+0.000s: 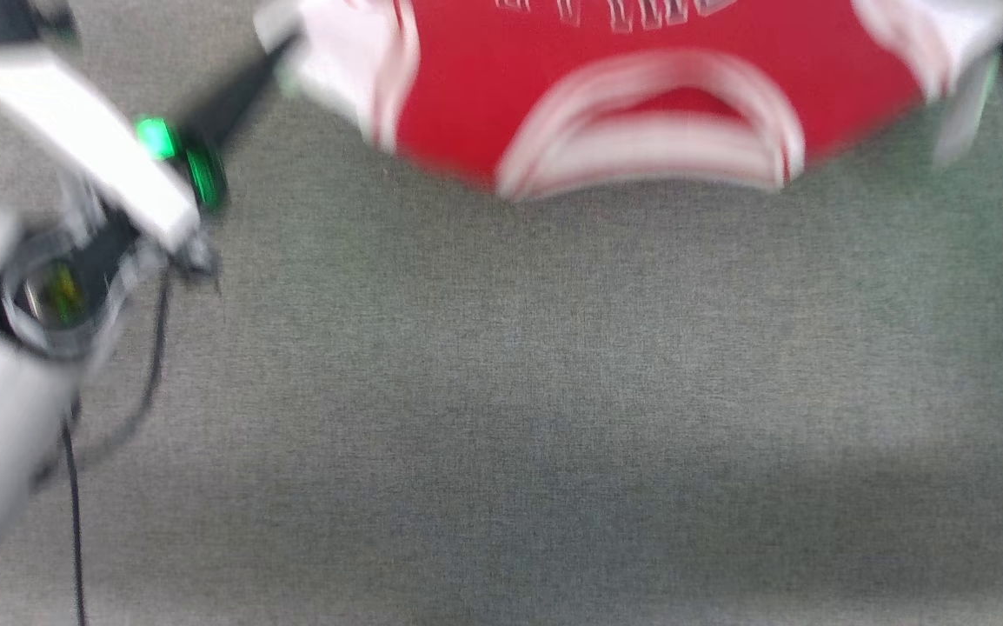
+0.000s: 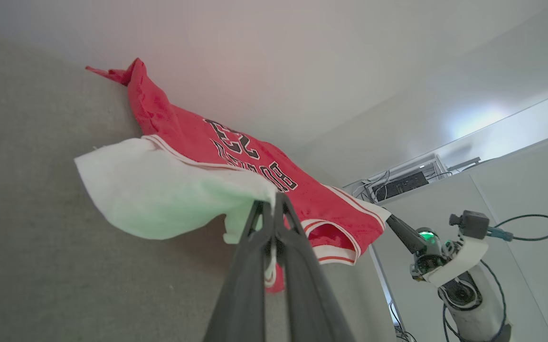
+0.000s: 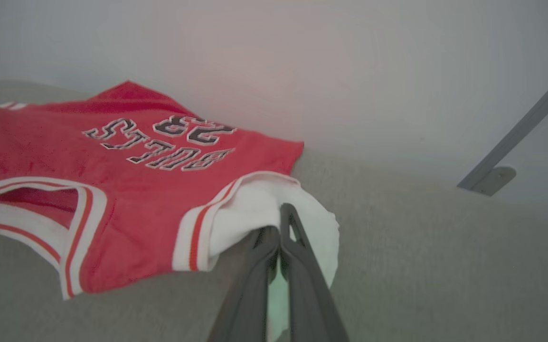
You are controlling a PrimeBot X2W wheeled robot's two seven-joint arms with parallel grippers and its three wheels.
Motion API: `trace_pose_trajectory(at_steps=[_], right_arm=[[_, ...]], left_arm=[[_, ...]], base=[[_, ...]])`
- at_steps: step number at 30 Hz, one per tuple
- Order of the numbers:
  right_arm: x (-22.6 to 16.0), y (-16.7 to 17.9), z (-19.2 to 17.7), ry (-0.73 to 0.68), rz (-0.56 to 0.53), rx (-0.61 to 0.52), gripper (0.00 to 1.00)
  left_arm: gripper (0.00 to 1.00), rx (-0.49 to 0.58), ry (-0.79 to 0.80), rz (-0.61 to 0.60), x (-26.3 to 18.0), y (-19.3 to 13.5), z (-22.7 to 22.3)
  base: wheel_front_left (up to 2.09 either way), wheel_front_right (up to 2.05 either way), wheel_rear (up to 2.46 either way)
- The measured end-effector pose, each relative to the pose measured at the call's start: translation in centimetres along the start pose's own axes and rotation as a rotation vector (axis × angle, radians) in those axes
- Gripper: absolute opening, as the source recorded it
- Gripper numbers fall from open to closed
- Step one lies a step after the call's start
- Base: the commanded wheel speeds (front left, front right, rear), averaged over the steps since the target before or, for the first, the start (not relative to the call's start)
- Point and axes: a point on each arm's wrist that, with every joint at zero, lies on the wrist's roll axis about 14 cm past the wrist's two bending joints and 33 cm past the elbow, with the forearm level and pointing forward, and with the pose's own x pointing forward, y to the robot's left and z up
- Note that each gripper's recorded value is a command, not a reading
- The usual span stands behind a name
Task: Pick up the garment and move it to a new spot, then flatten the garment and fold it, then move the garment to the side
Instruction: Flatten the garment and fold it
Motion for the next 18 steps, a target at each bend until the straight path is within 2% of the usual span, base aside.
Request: trace_pose_trajectory(at_steps=[4,9,18], right_arm=[[-4.2,1.2,-5.4,0.186,0.042,0.031,0.00],[-9.1,3.0,-9.0,0.333,0.079,0.065,0.00],[-15.5,5.5,-11.9,0.489,0.101,0.106,0.00]], left_arm=[[0.00,-0.020,0.102,0.038,-3.4,1.2,-5.0],[0.00,-0.003,0.205,0.097,-8.0,2.1,-10.4],[0.00,0.040,0.212,0.152,-13.8,2.3,-12.7]], base=[[0.00,0.00,0.00],[0.00,0.00,0.00],[0.00,0.00,0.00]])
